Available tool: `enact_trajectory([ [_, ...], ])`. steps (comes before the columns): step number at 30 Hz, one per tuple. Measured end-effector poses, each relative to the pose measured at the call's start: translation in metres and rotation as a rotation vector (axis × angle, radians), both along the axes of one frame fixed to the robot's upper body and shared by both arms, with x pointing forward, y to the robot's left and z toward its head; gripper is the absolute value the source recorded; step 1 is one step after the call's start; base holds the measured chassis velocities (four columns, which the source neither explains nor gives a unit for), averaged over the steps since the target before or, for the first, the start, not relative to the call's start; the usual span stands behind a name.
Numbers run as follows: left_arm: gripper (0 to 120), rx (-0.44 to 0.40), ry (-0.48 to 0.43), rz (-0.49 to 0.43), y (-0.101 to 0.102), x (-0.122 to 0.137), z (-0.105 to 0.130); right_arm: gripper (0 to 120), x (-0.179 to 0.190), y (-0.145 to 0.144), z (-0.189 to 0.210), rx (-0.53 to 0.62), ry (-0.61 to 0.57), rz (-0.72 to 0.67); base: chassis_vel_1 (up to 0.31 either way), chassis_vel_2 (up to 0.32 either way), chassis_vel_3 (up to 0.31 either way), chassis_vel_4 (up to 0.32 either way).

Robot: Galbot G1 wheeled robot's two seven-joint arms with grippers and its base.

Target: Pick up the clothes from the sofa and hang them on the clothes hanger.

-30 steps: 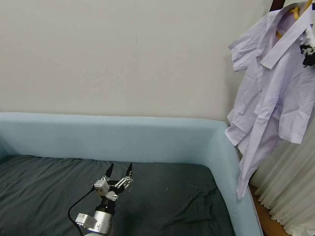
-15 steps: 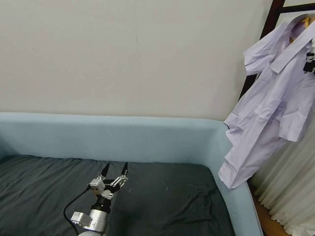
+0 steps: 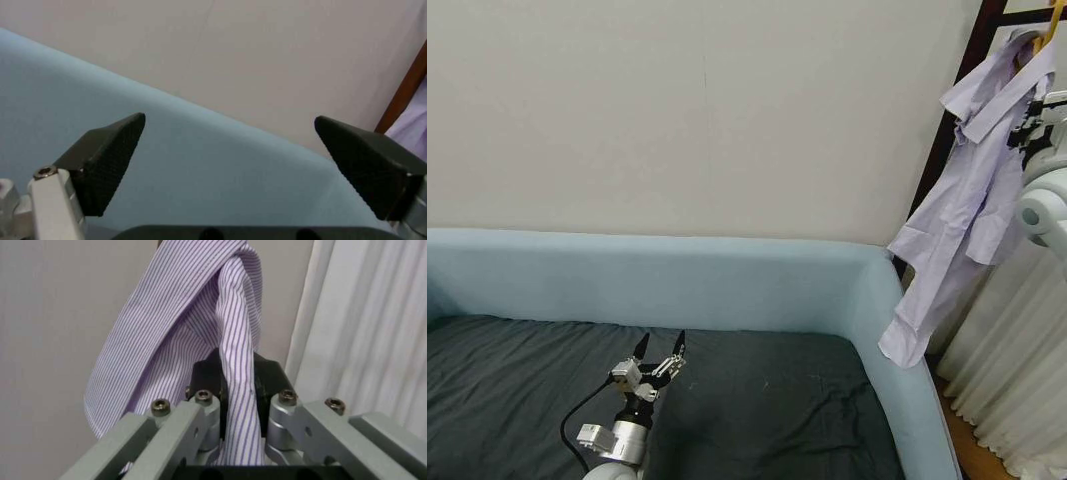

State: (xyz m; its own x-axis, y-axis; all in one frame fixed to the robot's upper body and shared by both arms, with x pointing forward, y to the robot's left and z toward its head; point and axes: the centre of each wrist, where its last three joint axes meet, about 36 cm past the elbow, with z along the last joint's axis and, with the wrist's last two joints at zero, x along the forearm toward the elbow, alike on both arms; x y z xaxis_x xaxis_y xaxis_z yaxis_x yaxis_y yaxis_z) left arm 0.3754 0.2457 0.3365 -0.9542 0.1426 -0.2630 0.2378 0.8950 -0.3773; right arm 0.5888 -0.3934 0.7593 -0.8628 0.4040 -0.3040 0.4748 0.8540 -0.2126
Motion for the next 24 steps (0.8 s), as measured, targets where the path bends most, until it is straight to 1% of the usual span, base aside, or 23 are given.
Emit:
enact_trajectory([
  [1, 100, 0.000, 0.000, 0.000, 0.000, 0.000, 0.000, 7, 0.000, 0.000, 0.000, 0.000, 0.000, 0.000, 0.000, 0.000, 0.000, 0.000],
  [4, 100, -0.007, 0.010, 0.000, -0.003, -0.002, -0.003, 7, 0.032, 0.003, -0.007, -0.014, -0.047, -0.032, 0.000, 0.000, 0.000, 0.000],
  [5, 100, -0.007, 0.010, 0.000, -0.003, -0.002, -0.003, 7, 0.032, 0.003, -0.007, -0.014, -0.047, -0.032, 0.000, 0.000, 0.000, 0.000],
  [9, 100, -0.006, 0.015, 0.009, 0.001, -0.003, -0.004, 7, 0.057, 0.006, -0.007, -0.021, -0.080, -0.045, 0.000, 0.000, 0.000, 0.000],
  [10, 100, -0.006, 0.015, 0.009, 0.001, -0.003, -0.004, 7, 0.057, 0.006, -0.007, -0.021, -0.080, -0.045, 0.000, 0.000, 0.000, 0.000],
  [13, 100, -0.008, 0.014, 0.015, 0.004, -0.005, -0.003, 7, 0.075, 0.011, -0.007, -0.024, -0.102, -0.052, 0.000, 0.000, 0.000, 0.000],
  [14, 100, -0.008, 0.014, 0.015, 0.004, -0.005, -0.003, 7, 0.075, 0.011, -0.007, -0.024, -0.102, -0.052, 0.000, 0.000, 0.000, 0.000],
  [17, 100, -0.017, 0.012, 0.018, 0.004, -0.006, -0.003, 7, 0.091, 0.016, -0.011, -0.024, -0.103, -0.061, 0.000, 0.000, 0.000, 0.000],
  [24, 100, -0.025, 0.011, 0.022, 0.003, -0.008, -0.004, 7, 0.114, 0.008, -0.013, -0.021, -0.131, -0.082, 0.000, 0.000, 0.000, 0.000],
])
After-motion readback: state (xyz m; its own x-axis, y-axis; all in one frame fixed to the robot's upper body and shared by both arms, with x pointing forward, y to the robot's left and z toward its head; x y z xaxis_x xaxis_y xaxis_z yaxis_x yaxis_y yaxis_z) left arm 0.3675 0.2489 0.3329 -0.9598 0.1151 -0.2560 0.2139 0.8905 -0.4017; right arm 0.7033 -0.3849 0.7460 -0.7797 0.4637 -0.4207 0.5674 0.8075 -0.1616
